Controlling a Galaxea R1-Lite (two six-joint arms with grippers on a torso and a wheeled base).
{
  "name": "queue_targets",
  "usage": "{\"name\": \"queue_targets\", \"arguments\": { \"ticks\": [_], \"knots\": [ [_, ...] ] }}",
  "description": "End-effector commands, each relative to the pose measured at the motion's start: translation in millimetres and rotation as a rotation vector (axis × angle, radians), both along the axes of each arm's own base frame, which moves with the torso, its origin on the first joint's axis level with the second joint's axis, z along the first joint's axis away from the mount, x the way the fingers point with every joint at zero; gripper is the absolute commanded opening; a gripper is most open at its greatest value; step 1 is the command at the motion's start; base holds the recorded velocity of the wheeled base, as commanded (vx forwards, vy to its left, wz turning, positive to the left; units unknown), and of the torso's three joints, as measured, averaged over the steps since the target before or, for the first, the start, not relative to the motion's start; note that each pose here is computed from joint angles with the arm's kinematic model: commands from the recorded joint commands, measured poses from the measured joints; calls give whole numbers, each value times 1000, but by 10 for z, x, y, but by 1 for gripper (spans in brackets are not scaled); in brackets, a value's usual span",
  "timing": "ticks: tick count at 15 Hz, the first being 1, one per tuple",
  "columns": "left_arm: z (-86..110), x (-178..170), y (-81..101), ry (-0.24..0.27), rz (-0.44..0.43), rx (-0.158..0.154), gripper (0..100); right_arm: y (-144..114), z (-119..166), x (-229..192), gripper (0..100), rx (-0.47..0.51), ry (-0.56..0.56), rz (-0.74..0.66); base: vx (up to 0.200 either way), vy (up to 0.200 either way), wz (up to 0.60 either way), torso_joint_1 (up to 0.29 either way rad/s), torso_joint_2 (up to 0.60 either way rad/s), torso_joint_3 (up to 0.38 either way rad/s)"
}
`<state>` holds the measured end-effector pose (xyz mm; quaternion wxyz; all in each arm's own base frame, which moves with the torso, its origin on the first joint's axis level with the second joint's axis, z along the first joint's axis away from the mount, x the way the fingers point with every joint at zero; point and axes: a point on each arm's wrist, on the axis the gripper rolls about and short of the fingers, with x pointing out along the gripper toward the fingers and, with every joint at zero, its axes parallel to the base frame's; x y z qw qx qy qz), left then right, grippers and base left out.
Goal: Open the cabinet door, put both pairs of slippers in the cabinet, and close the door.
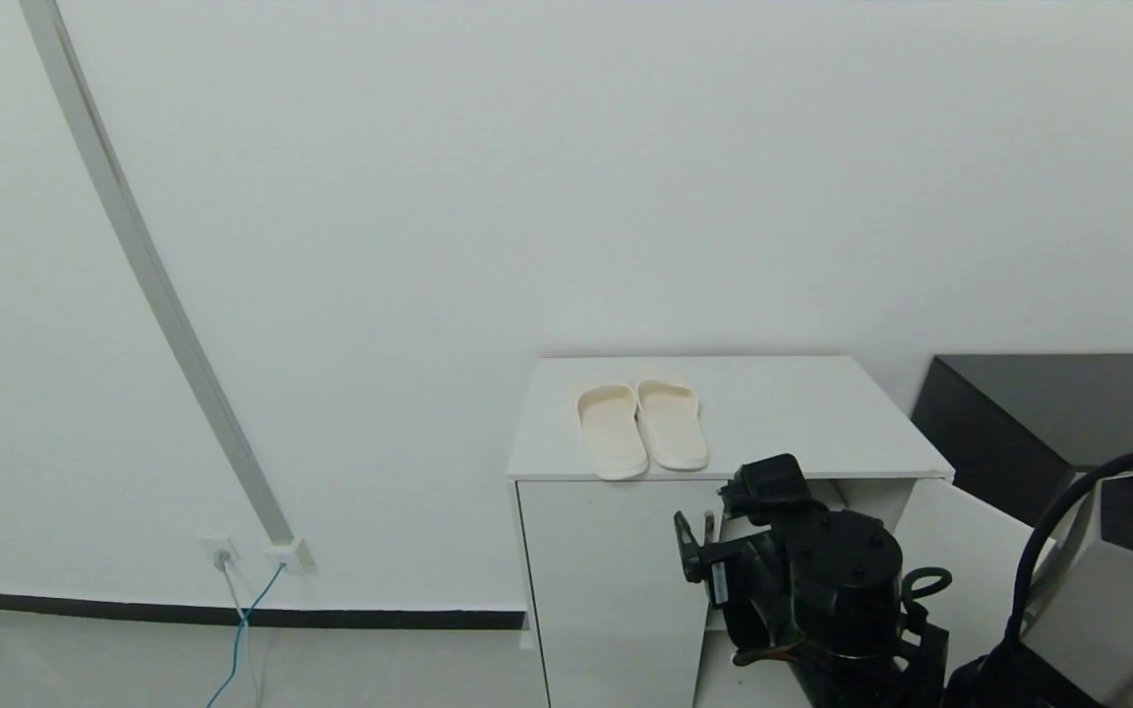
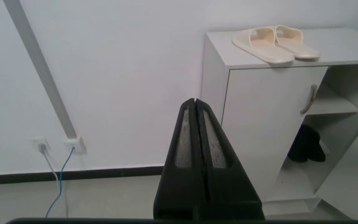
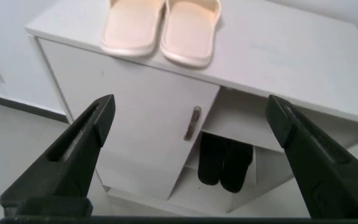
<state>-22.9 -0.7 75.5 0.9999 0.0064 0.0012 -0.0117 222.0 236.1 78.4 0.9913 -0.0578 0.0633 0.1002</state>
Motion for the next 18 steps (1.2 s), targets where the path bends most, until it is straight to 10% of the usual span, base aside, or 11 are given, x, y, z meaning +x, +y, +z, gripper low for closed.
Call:
{"name": "queue_targets", "arguments": {
  "ticks": [1,11,18],
  "knots": [
    [-1,0,0,0,0,1,0,6,7,-12,100,-1,-5,12,0,0,0,163,-364,-203],
    [-1,0,0,0,-1,6,0,174,662,134,100,79,63,40,0,0,0,25,-53,-26],
    [-1,0,0,0,-1,4,0,324,443,315,100,149,295,95,57,0,0,1,1,0]
  ]
}}
